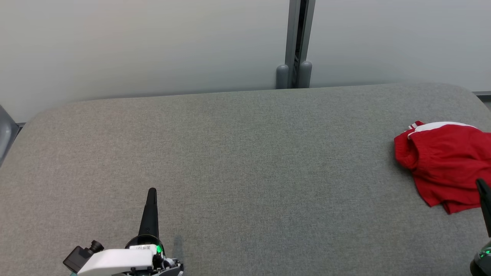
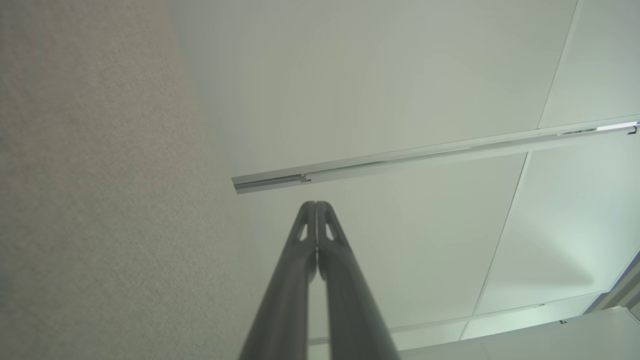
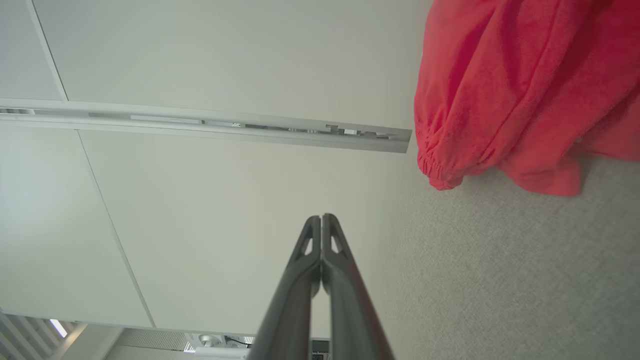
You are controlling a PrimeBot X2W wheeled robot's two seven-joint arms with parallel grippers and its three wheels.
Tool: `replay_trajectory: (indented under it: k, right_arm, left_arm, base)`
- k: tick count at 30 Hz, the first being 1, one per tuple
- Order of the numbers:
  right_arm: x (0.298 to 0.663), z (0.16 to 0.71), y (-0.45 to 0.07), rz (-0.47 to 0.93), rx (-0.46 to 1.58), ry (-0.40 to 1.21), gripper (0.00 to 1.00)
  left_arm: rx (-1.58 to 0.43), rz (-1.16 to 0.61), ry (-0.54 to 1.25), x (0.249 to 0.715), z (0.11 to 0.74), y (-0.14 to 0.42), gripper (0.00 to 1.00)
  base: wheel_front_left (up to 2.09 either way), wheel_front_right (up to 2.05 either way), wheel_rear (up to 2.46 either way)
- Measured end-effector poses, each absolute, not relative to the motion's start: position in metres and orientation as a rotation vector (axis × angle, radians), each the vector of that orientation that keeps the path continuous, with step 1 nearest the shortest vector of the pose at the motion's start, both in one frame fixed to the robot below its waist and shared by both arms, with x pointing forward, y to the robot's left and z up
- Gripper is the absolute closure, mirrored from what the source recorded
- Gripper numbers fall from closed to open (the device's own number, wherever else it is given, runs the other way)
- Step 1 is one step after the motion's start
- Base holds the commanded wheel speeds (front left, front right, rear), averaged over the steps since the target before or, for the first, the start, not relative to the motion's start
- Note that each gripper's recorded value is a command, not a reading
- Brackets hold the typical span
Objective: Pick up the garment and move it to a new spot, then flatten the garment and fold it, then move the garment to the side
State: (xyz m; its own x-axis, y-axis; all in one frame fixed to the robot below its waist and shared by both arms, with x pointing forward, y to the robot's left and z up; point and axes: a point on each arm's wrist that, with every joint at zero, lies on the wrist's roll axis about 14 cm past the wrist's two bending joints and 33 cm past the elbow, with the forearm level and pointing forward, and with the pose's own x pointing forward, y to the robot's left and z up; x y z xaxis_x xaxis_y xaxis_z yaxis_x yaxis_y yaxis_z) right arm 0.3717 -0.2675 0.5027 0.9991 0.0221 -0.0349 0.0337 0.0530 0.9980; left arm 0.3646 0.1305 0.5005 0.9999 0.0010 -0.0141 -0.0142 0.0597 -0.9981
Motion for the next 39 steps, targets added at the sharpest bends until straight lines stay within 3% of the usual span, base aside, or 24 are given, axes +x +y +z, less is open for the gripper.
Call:
replay_trajectory:
  k: [39]
  right_arm:
    - [0.373, 0.5064, -0.2721, 0.007, 1.579, 0.02, 1.0]
  left_arm:
    - [-1.576, 0.018, -0.001, 0.3665, 0.5011, 0.129, 1.0]
  base:
    - [0.0, 0.0, 0.0]
